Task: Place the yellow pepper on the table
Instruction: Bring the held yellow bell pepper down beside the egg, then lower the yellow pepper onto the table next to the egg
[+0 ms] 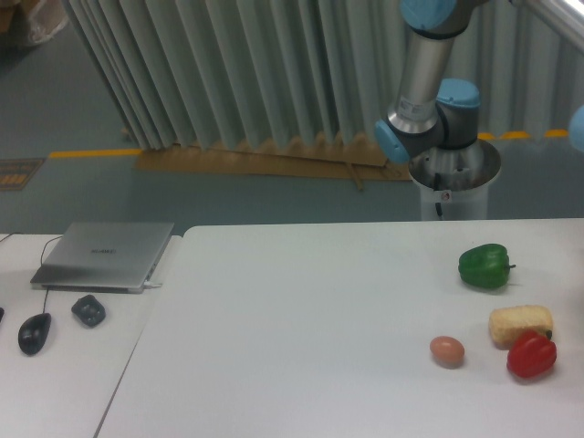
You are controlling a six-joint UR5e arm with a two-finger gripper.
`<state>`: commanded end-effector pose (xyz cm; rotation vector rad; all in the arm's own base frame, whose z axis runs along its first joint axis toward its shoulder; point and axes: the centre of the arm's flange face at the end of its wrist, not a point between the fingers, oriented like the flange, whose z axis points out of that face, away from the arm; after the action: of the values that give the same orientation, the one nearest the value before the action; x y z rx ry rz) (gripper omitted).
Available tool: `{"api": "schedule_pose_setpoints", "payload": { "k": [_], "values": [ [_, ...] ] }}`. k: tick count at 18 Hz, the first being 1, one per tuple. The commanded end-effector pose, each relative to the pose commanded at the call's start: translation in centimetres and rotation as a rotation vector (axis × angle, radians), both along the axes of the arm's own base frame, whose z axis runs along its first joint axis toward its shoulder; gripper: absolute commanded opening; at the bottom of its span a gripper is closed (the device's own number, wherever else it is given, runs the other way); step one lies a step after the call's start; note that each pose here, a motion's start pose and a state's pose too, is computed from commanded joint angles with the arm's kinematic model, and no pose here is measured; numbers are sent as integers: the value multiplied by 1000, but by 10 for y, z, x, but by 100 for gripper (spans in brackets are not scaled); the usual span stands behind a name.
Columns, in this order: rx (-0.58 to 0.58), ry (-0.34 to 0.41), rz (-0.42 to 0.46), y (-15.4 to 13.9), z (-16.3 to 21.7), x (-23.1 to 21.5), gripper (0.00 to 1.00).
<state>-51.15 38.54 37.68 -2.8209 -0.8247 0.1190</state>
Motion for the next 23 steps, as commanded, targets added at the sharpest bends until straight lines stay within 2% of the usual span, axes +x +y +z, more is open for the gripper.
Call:
{"api": "schedule_pose_setpoints", "payload": {
  "k": [6,9,11,14,18,23],
  "values": [
    [-15,-30,-107,54,1,56,57],
    [-24,-48,-155,72,-9,73,57],
    [-53,-92,-184,84,-27,86,57],
    [-69,-110,-217,98,-36,110,57],
    [-140,-153,-233,95,-39,122,61],
    [-193,-153,-275,110,-47,148,61]
  ]
}}
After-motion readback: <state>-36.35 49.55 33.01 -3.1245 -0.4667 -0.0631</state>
